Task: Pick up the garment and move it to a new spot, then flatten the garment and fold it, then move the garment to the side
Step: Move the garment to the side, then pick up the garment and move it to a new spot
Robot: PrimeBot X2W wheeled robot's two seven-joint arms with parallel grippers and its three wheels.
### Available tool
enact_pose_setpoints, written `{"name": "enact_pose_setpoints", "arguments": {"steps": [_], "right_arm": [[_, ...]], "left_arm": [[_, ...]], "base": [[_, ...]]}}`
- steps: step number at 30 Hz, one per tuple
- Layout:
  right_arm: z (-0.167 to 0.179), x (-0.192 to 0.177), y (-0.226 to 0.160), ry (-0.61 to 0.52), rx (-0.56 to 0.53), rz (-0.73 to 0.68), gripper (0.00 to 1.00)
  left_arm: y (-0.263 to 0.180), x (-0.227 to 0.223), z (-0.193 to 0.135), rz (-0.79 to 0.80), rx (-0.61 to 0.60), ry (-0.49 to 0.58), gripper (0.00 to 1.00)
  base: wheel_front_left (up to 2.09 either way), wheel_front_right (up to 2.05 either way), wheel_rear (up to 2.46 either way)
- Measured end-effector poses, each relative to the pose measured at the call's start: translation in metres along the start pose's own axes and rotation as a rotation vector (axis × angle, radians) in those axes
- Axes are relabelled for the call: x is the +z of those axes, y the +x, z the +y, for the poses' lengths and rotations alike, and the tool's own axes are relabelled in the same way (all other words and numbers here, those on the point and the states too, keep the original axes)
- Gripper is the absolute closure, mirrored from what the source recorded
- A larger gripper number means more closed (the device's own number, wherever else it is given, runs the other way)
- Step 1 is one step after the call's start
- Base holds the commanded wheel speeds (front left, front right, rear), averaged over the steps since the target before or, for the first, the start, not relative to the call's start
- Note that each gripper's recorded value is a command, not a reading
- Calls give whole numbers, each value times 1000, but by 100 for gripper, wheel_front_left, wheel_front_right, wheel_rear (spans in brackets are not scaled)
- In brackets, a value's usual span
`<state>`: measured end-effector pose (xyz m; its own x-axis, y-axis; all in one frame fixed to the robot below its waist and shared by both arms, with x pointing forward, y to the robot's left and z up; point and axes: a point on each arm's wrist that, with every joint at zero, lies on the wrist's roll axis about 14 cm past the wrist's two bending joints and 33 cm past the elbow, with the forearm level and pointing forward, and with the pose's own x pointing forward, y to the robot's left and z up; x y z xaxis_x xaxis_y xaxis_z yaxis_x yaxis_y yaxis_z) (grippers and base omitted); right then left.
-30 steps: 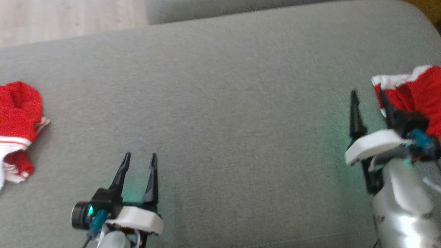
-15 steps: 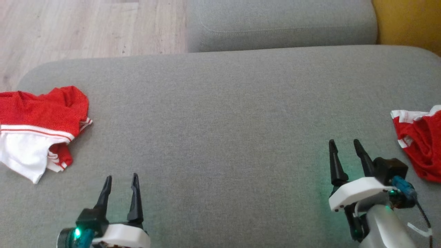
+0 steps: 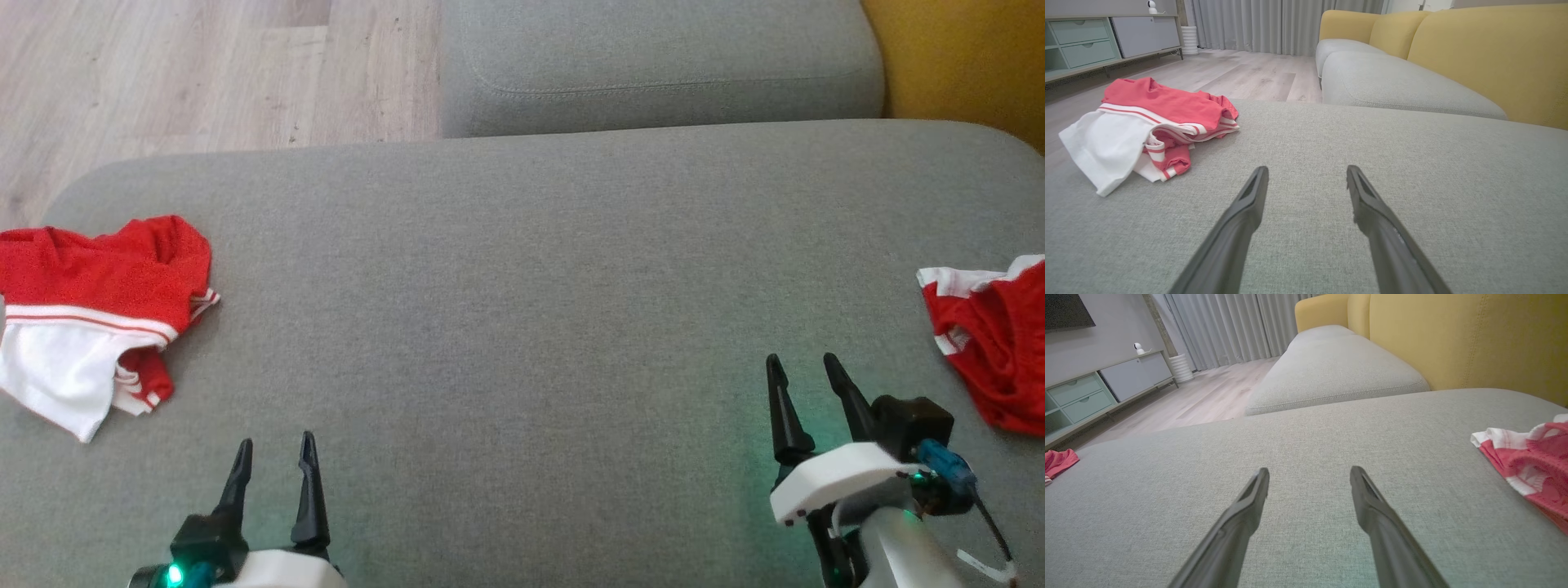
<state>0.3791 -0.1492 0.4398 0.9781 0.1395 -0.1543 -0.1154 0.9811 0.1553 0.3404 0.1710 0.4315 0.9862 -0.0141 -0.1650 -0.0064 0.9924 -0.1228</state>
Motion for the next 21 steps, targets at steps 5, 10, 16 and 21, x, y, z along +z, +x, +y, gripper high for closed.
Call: {"name": "enact_pose_setpoints", "arguments": {"steps": [5, 10, 16, 21], "right_arm": [[9, -3, 5, -4, 27, 10, 0], [41, -8, 17, -10, 123, 32, 0], [100, -16, 33, -9, 290, 63, 0], [155, -28, 39, -20, 445, 105, 0]], "left_arm": [[-4, -1, 7, 1, 24, -11, 0], [-17, -3, 28, 0, 99, -24, 0], [-50, -12, 71, 11, 258, -51, 0], [-93, -19, 119, 8, 447, -85, 0]], "base": [[0, 0, 0], [0, 0, 0], [0, 0, 0], [0, 0, 0]]}}
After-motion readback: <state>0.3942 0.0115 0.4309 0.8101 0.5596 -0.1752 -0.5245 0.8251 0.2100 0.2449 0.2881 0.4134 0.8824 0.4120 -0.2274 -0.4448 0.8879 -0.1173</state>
